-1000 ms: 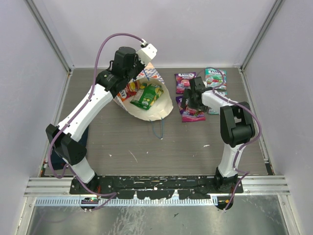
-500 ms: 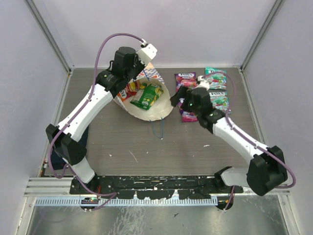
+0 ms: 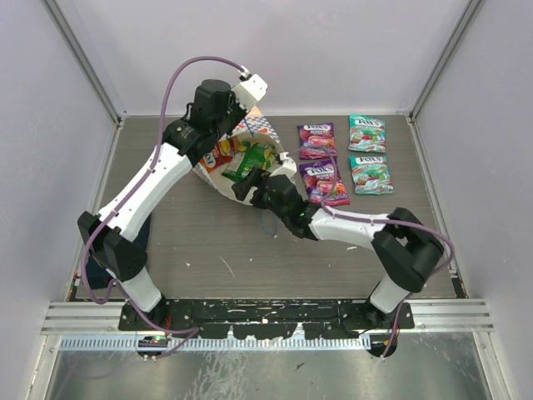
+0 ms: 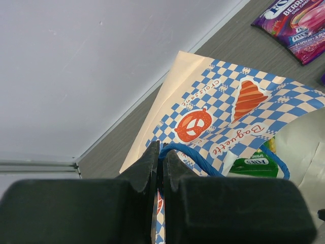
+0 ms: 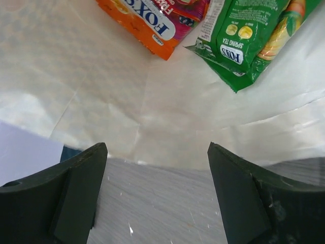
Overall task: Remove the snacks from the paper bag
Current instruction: Take out the snack from the paper bag.
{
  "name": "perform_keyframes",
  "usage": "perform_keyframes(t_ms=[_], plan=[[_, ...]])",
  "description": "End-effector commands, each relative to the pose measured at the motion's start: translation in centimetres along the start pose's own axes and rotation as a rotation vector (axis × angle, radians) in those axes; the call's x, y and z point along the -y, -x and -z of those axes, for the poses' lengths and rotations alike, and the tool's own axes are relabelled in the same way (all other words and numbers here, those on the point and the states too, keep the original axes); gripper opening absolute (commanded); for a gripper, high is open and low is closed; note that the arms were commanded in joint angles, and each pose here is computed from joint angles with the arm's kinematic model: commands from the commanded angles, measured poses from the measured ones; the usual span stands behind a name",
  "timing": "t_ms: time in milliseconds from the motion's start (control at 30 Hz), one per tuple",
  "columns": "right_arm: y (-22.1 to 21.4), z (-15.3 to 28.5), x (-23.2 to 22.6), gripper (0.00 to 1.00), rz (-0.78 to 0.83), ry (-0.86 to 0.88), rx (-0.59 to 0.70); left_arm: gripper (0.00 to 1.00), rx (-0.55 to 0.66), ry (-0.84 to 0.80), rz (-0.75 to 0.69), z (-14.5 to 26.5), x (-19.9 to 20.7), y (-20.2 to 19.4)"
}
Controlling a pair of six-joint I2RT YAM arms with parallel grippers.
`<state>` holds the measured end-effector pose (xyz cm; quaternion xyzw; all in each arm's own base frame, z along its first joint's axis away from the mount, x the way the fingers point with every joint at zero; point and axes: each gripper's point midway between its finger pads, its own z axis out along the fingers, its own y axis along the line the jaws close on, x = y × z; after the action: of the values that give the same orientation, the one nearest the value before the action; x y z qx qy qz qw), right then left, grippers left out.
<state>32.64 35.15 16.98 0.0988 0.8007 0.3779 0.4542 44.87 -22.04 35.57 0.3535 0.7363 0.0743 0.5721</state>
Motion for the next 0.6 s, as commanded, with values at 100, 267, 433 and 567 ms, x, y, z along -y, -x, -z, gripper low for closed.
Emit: perform_keyframes(t_ms=[100, 267, 433, 567], plan=[[3.9, -3.9, -1.0, 0.83, -0.152, -0.047, 0.165, 0.05, 0.095, 0.048, 0.031, 2.3, -2.4, 2.9], [5.2, -6.7, 1.6, 0.80, -0.145, -0.109, 0.173, 0.05, 0.101, 0.043, 0.032, 2.3, -2.3, 3.0], [5.1, -10.3, 3.1, 0.77, -0.121, -0.148, 0.127, 0.05, 0.101, 0.044, 0.032, 2.3, -2.3, 3.0], [4.2, -12.1, 3.7, 0.76, -0.120, -0.164, 0.066, 0.04, 0.098, 0.044, 0.030, 2.2, -2.3, 2.9]])
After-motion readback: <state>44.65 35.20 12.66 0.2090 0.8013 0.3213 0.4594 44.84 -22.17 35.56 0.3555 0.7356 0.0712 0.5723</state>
